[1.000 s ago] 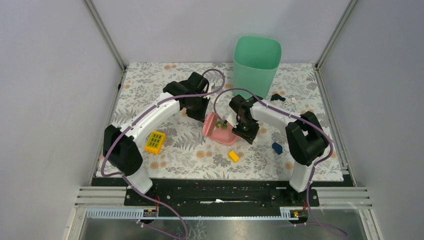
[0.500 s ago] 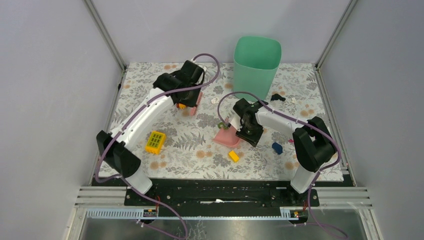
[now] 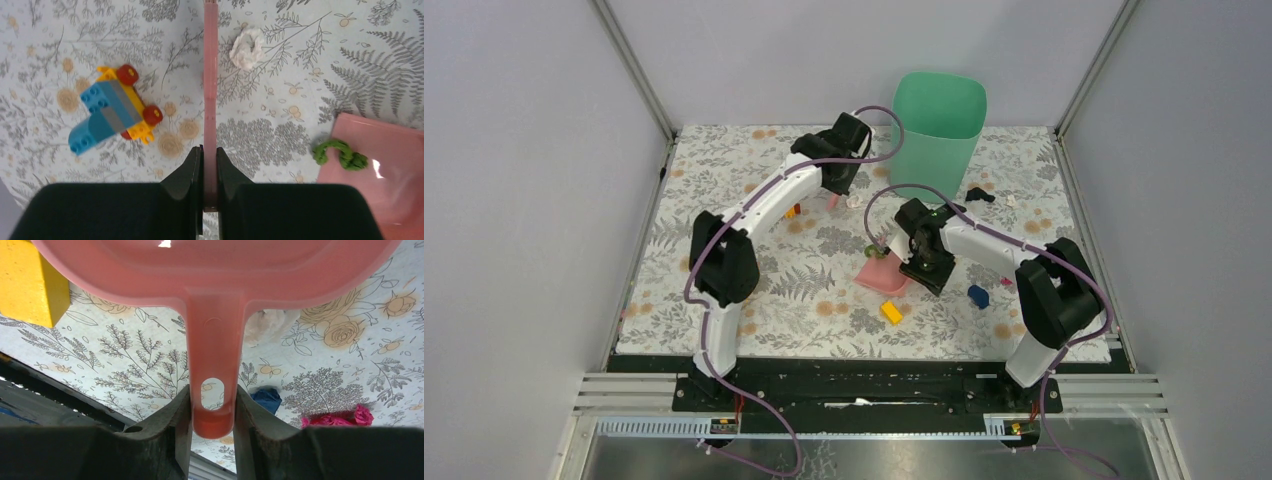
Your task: Sweep away the paper scraps from the table
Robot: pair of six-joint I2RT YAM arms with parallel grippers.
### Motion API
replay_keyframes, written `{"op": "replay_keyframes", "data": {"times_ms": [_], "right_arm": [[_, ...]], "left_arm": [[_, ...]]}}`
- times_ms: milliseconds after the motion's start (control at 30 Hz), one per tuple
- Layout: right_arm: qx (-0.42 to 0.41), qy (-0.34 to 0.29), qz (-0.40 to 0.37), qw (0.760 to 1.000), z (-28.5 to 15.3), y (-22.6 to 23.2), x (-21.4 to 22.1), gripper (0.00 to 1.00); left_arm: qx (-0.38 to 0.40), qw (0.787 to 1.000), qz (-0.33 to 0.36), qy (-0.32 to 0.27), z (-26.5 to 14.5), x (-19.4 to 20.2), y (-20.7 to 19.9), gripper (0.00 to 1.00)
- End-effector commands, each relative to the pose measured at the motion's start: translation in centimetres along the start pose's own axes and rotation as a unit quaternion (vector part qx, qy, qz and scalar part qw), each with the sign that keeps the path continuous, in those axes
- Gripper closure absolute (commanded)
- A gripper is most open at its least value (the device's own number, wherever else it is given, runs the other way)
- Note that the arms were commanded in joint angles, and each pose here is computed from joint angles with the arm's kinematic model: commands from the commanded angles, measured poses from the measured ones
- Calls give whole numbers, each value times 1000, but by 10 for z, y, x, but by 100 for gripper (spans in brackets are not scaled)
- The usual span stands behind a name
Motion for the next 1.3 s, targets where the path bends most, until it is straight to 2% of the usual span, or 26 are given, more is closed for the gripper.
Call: {"op": "replay_keyframes", "data": {"times_ms": [0, 200, 400, 733, 933, 1033, 1267], "right_arm": [[8, -6, 30, 1000, -8, -6, 7, 100], [3, -16, 66, 998, -11, -15, 14, 100], [1, -10, 79, 997, -8, -20, 17, 100], [-30, -10, 83, 996, 3, -23, 2, 100], [-33, -9, 84, 996, 9, -23, 0, 100], [-33, -10, 84, 996, 10, -23, 0, 100], [-36, -15, 84, 996, 12, -22, 3, 100]], "left_arm": [[-3, 998, 43, -42, 16, -34, 0, 100], [69, 996, 52, -5, 53, -24, -8, 100], [181, 981, 52, 47, 60, 8, -41, 100], [260, 965, -8, 45, -5, 23, -57, 100], [351, 935, -28, 42, -59, 35, -71, 100], [347, 936, -33, 37, -75, 42, -65, 100], [248, 967, -53, -2, -107, 43, -29, 100]]}}
Point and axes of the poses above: each gripper's point midway between its finger pads, its own z axis out along the fingers, its own y axis along the line the jaws close on, x = y × z, the point moved 3 cm from there along -z, back along the fingers, and after that the axes turned 4 degrees about -z, right-handed, at the moved point
